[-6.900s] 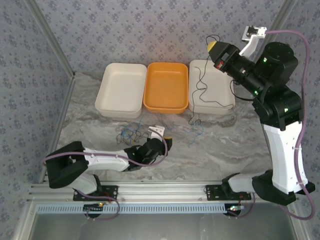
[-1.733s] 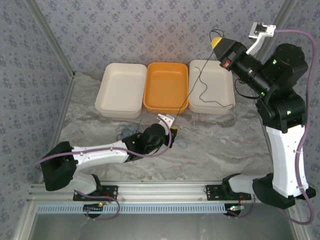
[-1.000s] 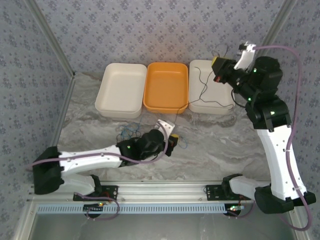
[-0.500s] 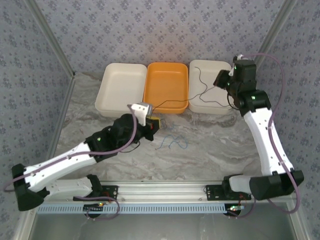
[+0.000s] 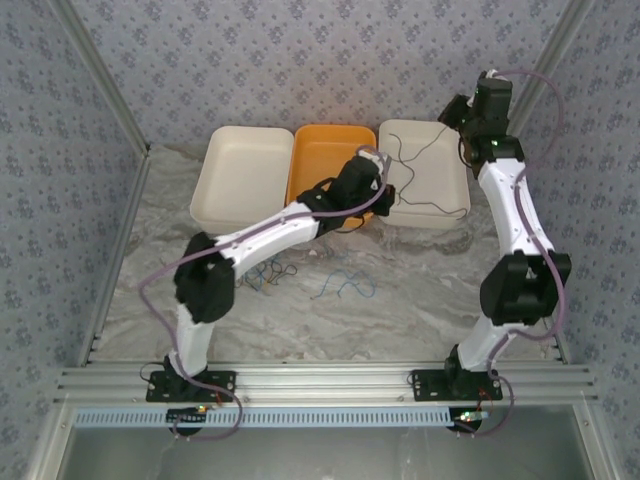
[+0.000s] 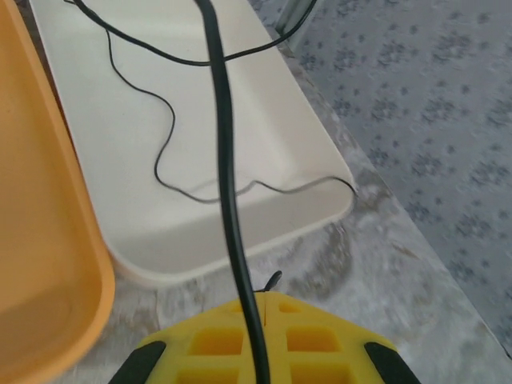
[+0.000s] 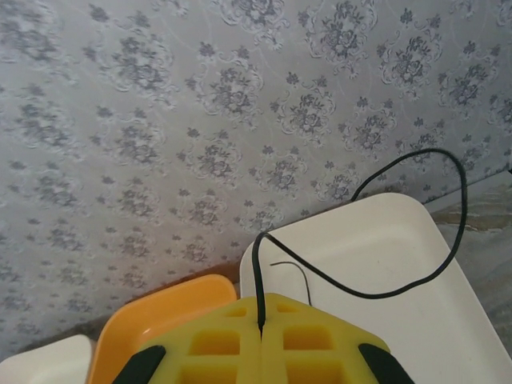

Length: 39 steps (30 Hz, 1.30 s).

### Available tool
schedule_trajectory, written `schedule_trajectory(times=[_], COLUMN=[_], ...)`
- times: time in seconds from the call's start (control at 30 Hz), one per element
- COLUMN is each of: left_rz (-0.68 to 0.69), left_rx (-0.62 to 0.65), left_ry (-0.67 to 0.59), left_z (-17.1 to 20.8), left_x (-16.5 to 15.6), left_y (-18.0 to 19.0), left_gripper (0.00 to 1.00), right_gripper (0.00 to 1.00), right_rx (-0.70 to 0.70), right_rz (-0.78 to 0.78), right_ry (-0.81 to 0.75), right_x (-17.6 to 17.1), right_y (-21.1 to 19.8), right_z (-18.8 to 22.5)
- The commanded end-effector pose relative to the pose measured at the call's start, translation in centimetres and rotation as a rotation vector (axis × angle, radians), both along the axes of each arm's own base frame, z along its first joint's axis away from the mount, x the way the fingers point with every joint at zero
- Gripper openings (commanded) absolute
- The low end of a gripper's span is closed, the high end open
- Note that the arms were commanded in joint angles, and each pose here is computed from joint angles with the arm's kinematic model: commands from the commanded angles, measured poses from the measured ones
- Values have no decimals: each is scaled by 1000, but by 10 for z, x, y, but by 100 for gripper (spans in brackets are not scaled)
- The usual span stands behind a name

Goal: Untangle the cables

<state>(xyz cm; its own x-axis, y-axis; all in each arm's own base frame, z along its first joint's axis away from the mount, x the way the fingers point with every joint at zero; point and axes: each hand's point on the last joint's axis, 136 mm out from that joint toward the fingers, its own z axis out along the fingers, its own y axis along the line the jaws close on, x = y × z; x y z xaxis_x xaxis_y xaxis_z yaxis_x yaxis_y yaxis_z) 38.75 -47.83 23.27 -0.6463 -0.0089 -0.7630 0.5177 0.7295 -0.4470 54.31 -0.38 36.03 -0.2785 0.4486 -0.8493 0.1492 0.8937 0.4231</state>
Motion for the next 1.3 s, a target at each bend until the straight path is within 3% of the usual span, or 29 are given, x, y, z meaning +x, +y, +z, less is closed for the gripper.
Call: schedule_trajectory(times=[0.0,0.23,0.4,0.5,0.63,0.73,0.87,0.93,1.1,1.27], left_rz=[-21,-31,-75,-77,-83,-87,-87,-82,-42,31], left_rx=[-45,-44,-46,-26,3,21,22,15,0,-29], left_ry=[24,80,113,113,128,133,122,115,97,86], left_z=[-16,-68,-75,-71,-65,-59,-42,-31,1,39], left_x=[27,72,68,63,55,49,43,41,37,32], left_y=[-23,-60,-76,-75,-70,-67,-64,-62,-49,-23], left_gripper=[0,0,0,16,23,35,40,43,44,44], right_gripper=[0,0,0,0,0,20,41,47,48,45], right_rx=[2,15,42,52,59,95,76,61,50,38], right_rz=[14,69,89,73,49,63,77,79,68,69], right_ry=[-1,133,233,285,334,367,381,362,350,261], right_x=[31,78,98,107,116,123,122,120,105,81], right_y=[-10,-2,3,2,-3,-2,0,1,-1,4], right_z=[-18,-95,-142,-165,-187,-200,-193,-180,-149,-94])
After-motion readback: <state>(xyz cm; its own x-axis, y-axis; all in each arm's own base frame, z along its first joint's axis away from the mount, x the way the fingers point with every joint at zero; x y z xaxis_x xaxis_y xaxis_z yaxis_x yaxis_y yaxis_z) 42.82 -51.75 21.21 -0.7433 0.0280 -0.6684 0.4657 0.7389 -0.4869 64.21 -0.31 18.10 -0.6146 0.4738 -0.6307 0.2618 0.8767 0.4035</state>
